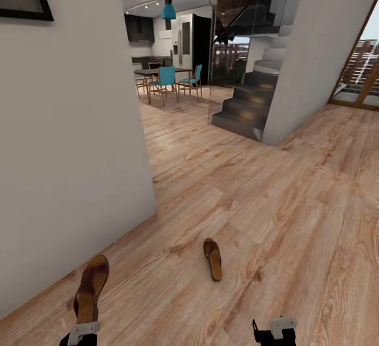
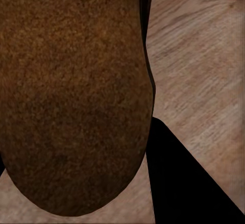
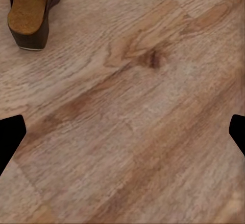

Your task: Pick up the two gym shoes and the two sandals from the corridor floor and place them onto the hallstand (shoe rack) in the corridor, making sure they are on the rack and not on the floor. Arrange them so the two gym shoes are next to each other and the two sandals are next to each other.

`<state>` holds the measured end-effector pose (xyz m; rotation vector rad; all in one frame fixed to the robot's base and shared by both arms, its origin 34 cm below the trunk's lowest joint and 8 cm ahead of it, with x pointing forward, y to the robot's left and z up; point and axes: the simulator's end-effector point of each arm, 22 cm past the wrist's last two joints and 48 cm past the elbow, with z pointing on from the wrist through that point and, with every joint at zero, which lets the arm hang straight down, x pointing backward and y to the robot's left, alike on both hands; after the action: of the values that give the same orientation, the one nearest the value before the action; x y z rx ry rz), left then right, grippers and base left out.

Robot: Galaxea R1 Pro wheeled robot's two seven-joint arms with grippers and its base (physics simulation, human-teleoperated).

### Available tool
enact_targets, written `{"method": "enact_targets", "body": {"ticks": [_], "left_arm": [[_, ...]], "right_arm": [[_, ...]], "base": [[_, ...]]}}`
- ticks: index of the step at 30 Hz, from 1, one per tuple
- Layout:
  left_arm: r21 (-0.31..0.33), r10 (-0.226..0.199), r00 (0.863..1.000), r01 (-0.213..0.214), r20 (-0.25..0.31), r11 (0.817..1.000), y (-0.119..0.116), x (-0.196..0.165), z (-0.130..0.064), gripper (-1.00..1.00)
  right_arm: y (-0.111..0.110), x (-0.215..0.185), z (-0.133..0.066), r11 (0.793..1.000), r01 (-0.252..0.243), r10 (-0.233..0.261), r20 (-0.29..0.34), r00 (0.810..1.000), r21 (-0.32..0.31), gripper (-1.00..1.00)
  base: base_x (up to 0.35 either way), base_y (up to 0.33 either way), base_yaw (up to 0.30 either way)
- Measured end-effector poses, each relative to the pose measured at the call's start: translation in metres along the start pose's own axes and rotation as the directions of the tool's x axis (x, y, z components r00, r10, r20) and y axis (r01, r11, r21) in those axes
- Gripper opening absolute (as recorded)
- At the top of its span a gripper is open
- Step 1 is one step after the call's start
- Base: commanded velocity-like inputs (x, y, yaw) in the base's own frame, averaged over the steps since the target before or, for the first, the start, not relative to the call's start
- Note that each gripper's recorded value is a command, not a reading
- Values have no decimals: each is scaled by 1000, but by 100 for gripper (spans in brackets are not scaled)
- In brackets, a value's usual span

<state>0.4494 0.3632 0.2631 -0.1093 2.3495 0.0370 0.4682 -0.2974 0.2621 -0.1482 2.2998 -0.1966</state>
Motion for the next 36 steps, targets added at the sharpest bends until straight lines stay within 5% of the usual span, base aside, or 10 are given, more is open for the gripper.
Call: {"method": "enact_targets", "body": {"ticks": [21, 26, 31, 34, 36], "left_arm": [[14, -3, 1000, 3, 16, 1000, -7, -15, 7, -100], [52, -13, 996, 8, 88, 999, -30, -81, 34, -100], [102, -46, 997, 40, 64, 994, -63, -142, 63, -100], [149, -26, 998, 16, 65, 989, -93, -179, 74, -100], [184, 15, 996, -30, 83, 983, -118, -213, 80, -100]], "right_arm": [[7, -1, 0, 1000, -7, 7, 2, 1000, -7, 100], [9, -5, 1, 1000, -5, 6, 9, 1000, -12, 100], [6, -49, 14, 1000, -8, 8, 91, 996, 4, 100], [5, -78, 25, 1000, -7, 5, 99, 995, 21, 100], [11, -85, 31, 1000, -6, 4, 41, 999, 26, 100]], "base": [[19, -1, -5], [0, 0, 0], [0, 0, 0], [0, 0, 0], [0, 0, 0]]}}
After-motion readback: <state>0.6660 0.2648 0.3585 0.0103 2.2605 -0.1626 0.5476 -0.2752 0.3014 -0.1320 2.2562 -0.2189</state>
